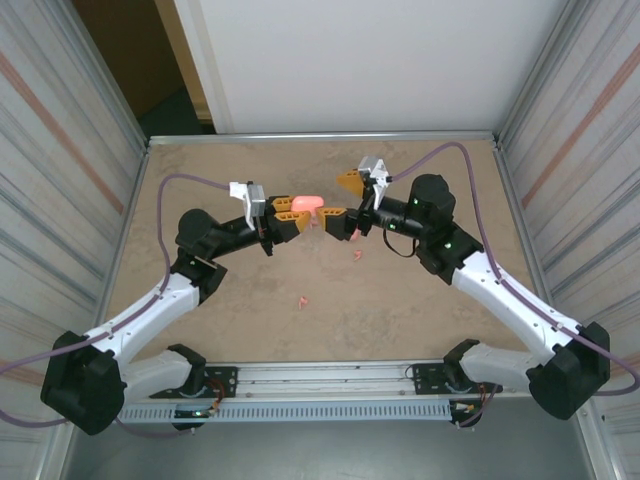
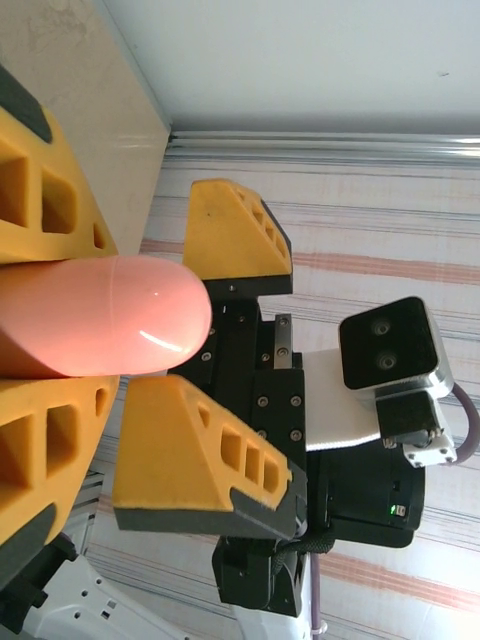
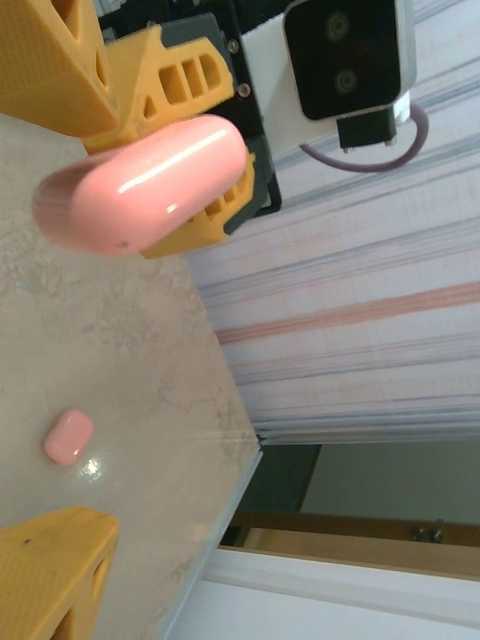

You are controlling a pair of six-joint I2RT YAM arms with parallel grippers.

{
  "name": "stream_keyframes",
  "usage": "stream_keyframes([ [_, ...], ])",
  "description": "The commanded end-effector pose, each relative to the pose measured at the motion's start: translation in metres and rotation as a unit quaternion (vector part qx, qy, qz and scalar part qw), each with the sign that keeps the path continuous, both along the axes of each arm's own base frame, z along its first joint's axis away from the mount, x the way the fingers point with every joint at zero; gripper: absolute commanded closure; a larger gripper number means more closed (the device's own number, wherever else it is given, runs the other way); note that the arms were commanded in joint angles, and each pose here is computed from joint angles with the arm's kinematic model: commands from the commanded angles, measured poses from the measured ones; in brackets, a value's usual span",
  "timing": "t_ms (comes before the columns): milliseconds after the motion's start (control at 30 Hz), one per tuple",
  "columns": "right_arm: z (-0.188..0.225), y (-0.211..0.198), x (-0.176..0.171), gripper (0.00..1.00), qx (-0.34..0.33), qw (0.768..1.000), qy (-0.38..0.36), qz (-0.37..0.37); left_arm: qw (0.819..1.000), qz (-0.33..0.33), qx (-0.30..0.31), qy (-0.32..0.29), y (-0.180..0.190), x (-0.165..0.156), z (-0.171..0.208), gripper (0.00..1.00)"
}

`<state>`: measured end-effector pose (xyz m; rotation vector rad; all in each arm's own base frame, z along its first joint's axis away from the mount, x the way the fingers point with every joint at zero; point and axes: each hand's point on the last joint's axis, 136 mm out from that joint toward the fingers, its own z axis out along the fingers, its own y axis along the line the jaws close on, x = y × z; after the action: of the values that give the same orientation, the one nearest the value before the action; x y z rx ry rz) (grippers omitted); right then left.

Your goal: Insert the wireless bluetooth earbuds into the charging case

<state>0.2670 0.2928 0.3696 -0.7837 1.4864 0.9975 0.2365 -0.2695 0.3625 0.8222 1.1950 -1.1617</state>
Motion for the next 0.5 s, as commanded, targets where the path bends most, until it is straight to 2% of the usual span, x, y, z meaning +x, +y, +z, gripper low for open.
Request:
stream_keyframes([
  [0,0.013,0.001,0.003,0.06,0.005,1.000,-0.008,-0.007,0.999,-0.010,-0.012,-0.048,0.004,-0.017,0.017,1.00],
  [467,0.013,-0.004,0.015,0.07,0.008,0.999,0.007,-0.035,0.998,-0.017,-0.012,-0.053,0.004,-0.021,0.018,1.00],
])
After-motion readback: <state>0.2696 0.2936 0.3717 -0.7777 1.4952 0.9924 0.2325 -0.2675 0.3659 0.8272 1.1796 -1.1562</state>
